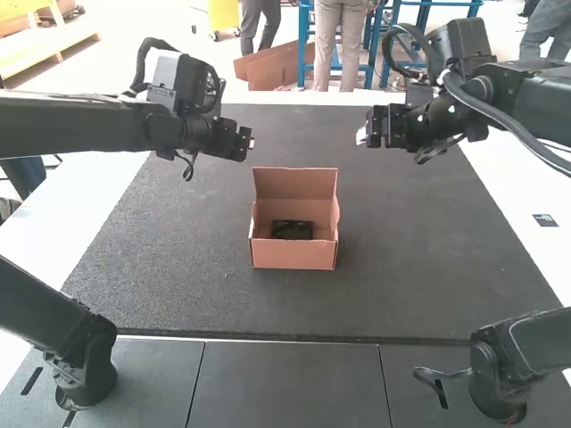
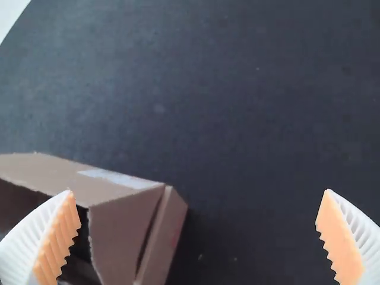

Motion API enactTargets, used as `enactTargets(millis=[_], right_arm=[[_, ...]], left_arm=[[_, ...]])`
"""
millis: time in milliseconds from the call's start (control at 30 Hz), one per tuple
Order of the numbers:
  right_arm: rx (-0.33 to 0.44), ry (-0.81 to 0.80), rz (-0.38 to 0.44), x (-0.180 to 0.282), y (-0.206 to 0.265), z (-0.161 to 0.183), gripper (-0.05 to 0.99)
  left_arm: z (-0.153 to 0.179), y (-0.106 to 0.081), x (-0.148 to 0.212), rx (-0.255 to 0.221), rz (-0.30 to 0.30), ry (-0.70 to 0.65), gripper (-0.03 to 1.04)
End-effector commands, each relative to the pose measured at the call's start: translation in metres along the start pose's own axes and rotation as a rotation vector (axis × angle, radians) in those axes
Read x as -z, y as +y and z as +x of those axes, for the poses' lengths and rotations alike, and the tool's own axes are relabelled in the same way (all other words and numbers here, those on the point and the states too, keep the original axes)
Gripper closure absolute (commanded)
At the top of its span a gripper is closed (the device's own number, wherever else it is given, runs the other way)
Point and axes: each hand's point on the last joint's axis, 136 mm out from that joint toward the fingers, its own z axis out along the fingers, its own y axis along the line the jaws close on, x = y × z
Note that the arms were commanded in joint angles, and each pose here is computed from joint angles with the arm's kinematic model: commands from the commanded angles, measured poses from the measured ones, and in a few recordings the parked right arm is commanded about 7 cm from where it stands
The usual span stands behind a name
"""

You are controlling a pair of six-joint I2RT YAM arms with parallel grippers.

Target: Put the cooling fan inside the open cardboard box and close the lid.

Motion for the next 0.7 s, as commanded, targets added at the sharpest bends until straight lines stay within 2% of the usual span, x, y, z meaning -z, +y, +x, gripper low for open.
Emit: enactTargets(millis=[0,133,300,500,667], right_arm=[[-0.009,-0.035,0.126,0.011,-0.036,0.001,0.03],[-0.037,-0.024,0.156,0.018,-0.051,0.013,0.03],[-0.057,0.007,0.137,0.026,-0.05,0.024,0.03],[-0.091,0.041,0.154,0.032,-0.058,0.033,0.03],[-0.116,0.083,0.156,0.034,-0.064,0.044,0.03]], left_arm=[[-0.028,-0.023,0.006,-0.01,0.051,-0.059,0.04],[-0.026,-0.043,0.001,-0.037,0.089,-0.042,0.04],[-0.018,-0.062,-0.004,-0.068,0.121,-0.012,0.04],[-0.001,-0.078,-0.008,-0.103,0.157,0.037,0.04],[0.013,-0.085,-0.011,-0.124,0.174,0.083,0.04]])
